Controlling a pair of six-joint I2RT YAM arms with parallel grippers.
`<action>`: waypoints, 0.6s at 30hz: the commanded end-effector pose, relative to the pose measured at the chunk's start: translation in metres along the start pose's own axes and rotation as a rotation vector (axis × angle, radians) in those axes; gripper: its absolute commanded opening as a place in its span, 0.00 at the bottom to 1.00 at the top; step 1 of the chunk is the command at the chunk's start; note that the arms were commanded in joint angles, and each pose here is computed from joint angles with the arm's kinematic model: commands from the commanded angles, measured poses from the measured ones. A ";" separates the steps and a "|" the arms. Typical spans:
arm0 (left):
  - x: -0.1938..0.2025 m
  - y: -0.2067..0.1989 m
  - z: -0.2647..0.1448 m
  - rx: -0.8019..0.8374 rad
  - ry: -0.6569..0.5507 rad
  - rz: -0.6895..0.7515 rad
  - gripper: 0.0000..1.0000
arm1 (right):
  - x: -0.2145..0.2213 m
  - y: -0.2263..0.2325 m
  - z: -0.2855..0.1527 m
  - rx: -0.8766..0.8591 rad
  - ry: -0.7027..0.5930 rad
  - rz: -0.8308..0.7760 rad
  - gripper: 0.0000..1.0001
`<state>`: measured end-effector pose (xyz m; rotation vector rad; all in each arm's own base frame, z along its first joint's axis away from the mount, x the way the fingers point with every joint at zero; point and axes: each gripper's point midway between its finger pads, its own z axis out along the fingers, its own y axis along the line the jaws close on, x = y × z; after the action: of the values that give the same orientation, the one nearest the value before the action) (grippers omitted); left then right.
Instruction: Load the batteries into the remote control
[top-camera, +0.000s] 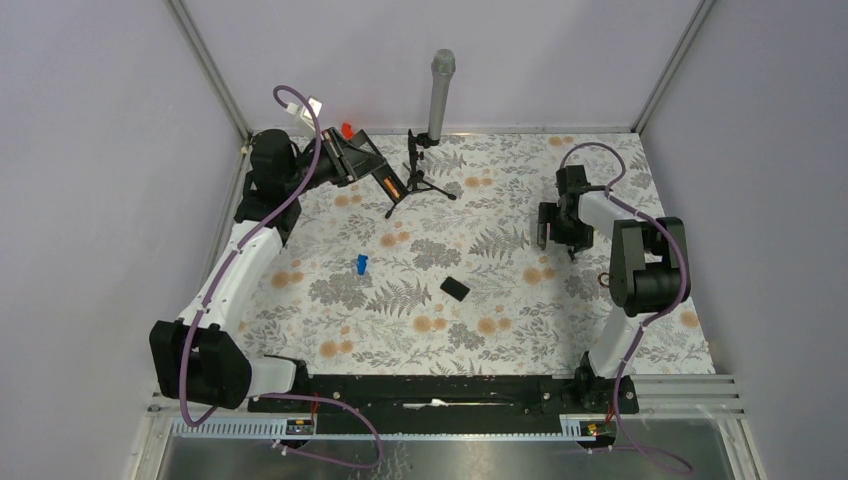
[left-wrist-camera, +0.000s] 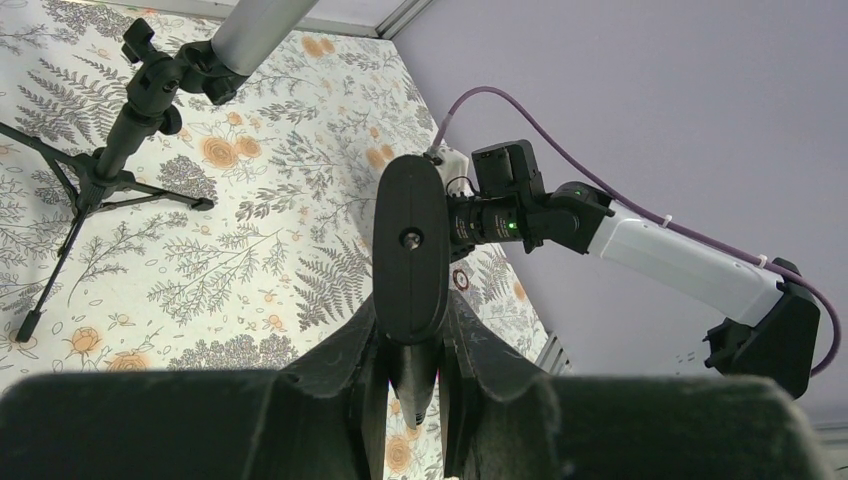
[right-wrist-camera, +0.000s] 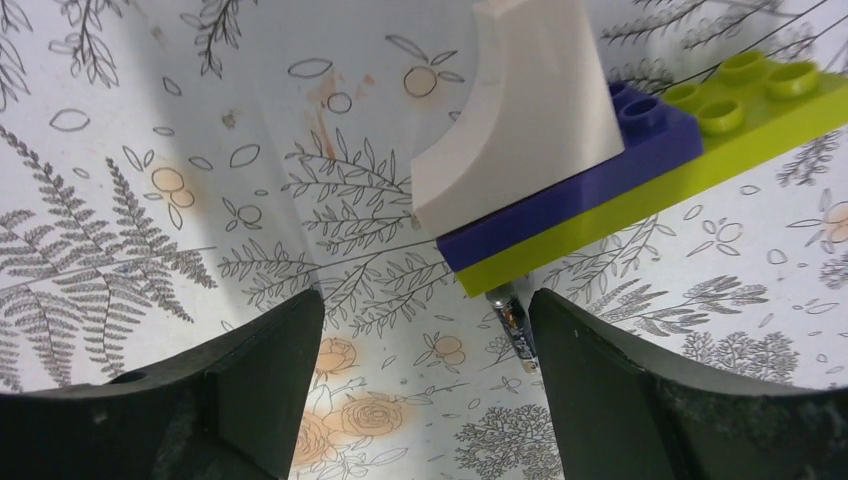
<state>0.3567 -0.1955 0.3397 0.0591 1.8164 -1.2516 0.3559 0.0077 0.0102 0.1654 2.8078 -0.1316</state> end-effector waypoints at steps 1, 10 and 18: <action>-0.019 -0.025 -0.005 0.065 -0.032 0.063 0.00 | 0.014 -0.003 -0.005 -0.027 0.077 -0.012 0.83; -0.022 -0.029 -0.005 0.076 -0.027 0.056 0.00 | 0.033 -0.003 -0.013 -0.051 0.157 0.050 0.73; -0.022 -0.026 -0.005 0.064 -0.027 0.050 0.00 | 0.036 -0.004 -0.005 -0.024 0.177 0.108 0.35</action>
<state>0.3542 -0.1959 0.3459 0.0676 1.8213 -1.2682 0.3248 0.0072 0.0074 0.2693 2.9347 -0.0585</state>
